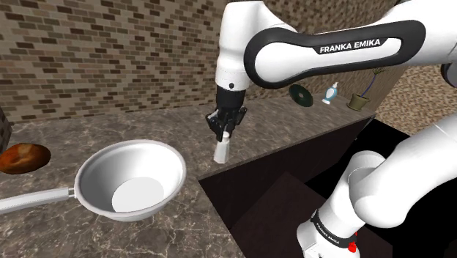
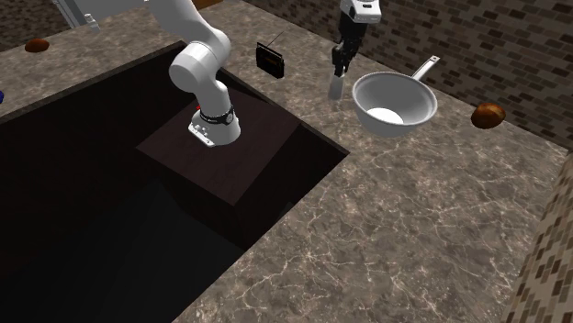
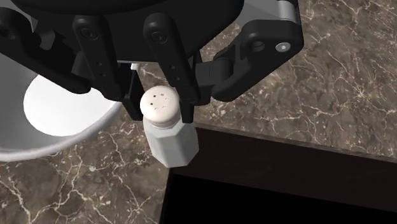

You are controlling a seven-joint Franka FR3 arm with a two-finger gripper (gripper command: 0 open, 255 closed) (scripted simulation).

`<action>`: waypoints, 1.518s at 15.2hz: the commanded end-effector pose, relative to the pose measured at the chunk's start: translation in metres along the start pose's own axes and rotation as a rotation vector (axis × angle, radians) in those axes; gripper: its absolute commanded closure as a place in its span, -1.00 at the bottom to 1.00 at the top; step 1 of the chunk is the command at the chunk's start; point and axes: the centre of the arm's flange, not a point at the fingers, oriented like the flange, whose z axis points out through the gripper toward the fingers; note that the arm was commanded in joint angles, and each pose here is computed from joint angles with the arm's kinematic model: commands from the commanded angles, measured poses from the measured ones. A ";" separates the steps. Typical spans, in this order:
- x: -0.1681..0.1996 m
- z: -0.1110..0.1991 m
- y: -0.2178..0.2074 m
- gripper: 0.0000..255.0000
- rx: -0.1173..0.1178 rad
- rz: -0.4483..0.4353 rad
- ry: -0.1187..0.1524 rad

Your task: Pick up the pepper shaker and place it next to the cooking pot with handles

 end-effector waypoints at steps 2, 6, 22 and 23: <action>-0.020 -0.004 -0.037 1.00 0.000 0.001 0.000; -0.043 -0.008 -0.084 1.00 0.000 0.001 0.000; -0.117 -0.005 -0.237 1.00 0.000 0.001 0.000; -0.117 0.000 -0.237 1.00 0.000 0.001 0.000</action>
